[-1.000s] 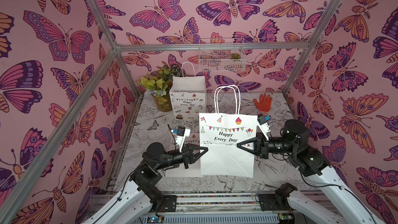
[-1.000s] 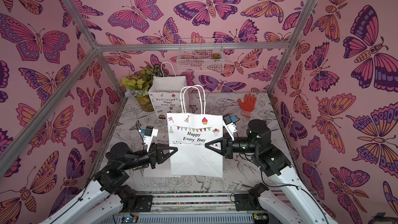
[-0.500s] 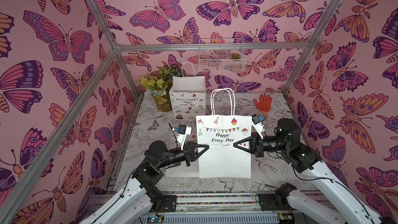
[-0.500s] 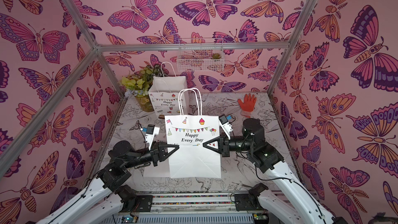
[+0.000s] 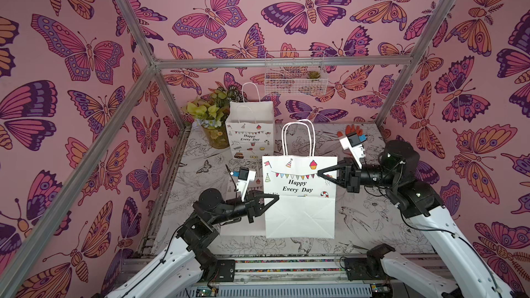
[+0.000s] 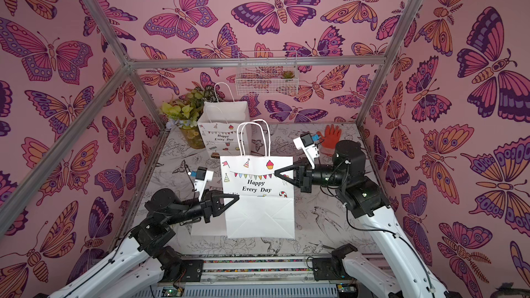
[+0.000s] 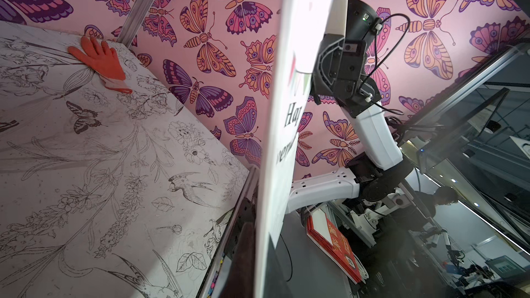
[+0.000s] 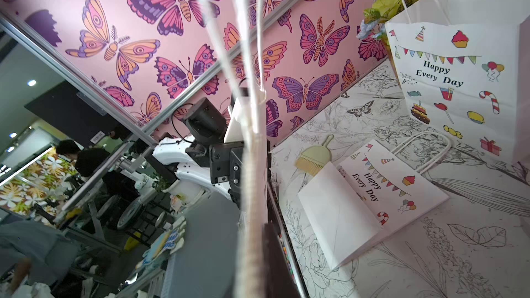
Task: Put away the paper bag
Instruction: Press the paper bag.
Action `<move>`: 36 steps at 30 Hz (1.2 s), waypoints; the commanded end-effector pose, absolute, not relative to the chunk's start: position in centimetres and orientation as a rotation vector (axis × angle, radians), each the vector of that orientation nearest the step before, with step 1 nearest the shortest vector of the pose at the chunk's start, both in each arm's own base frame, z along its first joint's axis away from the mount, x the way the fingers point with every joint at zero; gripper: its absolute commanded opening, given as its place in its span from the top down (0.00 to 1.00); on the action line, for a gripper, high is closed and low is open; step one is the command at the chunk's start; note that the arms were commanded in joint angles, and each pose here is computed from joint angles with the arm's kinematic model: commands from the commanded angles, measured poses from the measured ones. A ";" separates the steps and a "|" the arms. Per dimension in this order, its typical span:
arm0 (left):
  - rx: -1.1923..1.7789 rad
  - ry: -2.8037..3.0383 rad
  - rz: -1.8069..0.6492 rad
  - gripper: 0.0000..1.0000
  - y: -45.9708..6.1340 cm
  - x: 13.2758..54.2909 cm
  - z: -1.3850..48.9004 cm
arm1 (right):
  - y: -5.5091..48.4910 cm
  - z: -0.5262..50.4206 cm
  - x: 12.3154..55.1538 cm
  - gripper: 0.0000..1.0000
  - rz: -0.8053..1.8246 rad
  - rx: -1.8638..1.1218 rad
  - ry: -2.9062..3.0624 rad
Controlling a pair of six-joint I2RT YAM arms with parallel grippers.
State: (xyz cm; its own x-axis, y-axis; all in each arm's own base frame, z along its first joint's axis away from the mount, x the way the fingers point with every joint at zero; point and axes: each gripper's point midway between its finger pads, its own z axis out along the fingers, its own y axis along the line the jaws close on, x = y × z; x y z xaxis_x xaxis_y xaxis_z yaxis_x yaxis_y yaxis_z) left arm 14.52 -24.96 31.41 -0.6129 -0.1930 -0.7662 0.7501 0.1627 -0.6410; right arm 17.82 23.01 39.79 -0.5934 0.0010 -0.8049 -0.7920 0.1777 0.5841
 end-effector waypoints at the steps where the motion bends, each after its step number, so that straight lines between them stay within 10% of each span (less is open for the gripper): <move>1: 0.541 1.670 -1.560 1.00 -24.8 14.3 31.0 | 22.5 41.5 17.9 0.98 1.473 -0.769 1.733; 6: 0.538 1.676 -1.559 1.00 -24.9 14.4 30.8 | 22.4 42.6 18.5 0.80 1.458 -0.766 1.710; 12: 0.534 1.674 -1.556 1.00 -24.8 14.4 30.8 | 21.8 43.9 19.0 1.00 1.454 -0.744 1.672; 18: 0.526 1.667 -1.552 1.00 -24.7 14.5 31.1 | 21.9 43.1 18.5 1.00 1.501 -0.742 1.671; 23: 0.521 1.658 -1.552 1.00 -24.6 14.5 31.4 | 21.6 41.1 17.5 0.66 1.529 -0.726 1.702; 28: 0.520 1.651 -1.555 1.00 -24.6 14.5 31.5 | 21.4 39.9 16.7 1.00 1.535 -0.715 1.719; 32: 0.513 1.645 -1.565 1.00 -24.7 14.5 31.7 | 21.3 39.7 16.1 1.00 1.561 -0.709 1.718; 36: 0.499 1.636 -1.560 1.00 -24.6 14.7 32.0 | 21.3 38.7 15.4 0.52 1.599 -0.690 1.736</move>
